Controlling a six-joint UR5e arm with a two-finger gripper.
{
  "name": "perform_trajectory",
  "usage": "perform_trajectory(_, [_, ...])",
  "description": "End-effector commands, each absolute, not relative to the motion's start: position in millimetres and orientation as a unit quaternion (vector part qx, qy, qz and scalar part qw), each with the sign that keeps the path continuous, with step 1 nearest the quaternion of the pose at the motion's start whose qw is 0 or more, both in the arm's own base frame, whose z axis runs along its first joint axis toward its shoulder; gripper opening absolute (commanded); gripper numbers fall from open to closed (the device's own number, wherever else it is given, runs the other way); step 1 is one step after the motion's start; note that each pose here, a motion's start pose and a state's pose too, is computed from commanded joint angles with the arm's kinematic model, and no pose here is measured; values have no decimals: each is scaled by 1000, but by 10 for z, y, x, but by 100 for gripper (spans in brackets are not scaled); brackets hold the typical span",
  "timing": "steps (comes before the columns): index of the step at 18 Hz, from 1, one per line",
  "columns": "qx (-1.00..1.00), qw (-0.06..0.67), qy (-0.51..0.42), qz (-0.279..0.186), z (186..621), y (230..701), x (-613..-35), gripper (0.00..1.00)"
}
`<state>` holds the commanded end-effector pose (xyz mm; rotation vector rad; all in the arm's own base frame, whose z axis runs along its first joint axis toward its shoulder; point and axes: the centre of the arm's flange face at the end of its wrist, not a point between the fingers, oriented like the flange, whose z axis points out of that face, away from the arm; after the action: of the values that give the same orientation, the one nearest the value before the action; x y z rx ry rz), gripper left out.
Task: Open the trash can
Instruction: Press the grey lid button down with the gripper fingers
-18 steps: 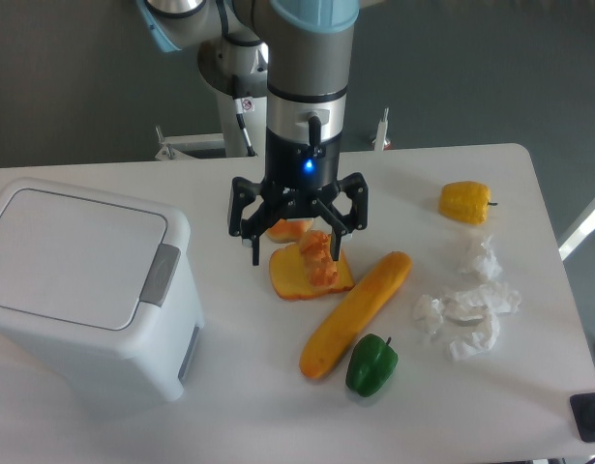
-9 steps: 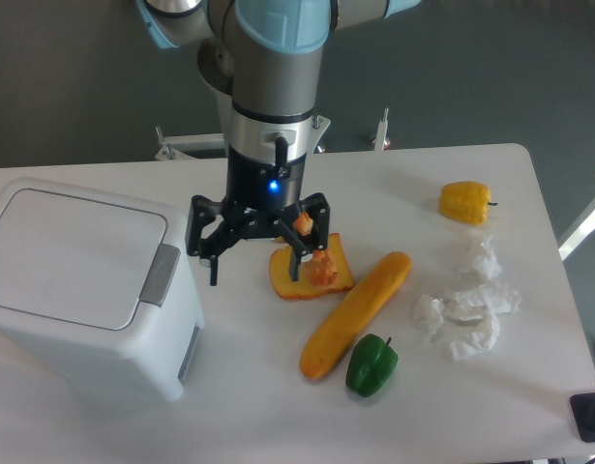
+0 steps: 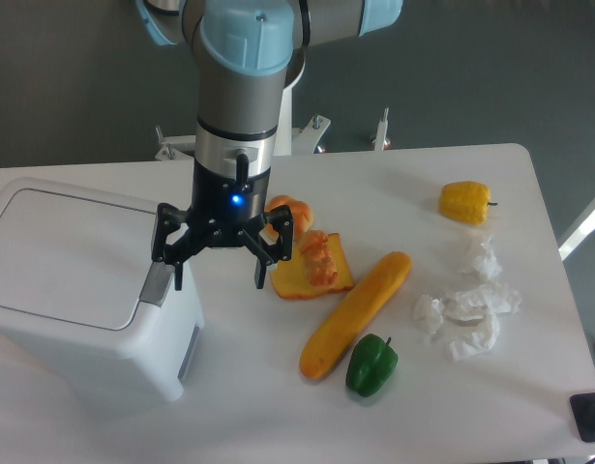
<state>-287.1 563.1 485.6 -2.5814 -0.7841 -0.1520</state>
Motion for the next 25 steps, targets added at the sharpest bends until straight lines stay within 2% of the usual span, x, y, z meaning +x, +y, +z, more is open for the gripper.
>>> perform_trajectory(25, [-933, 219, -278, -60, 4873, 5641, -2760, 100])
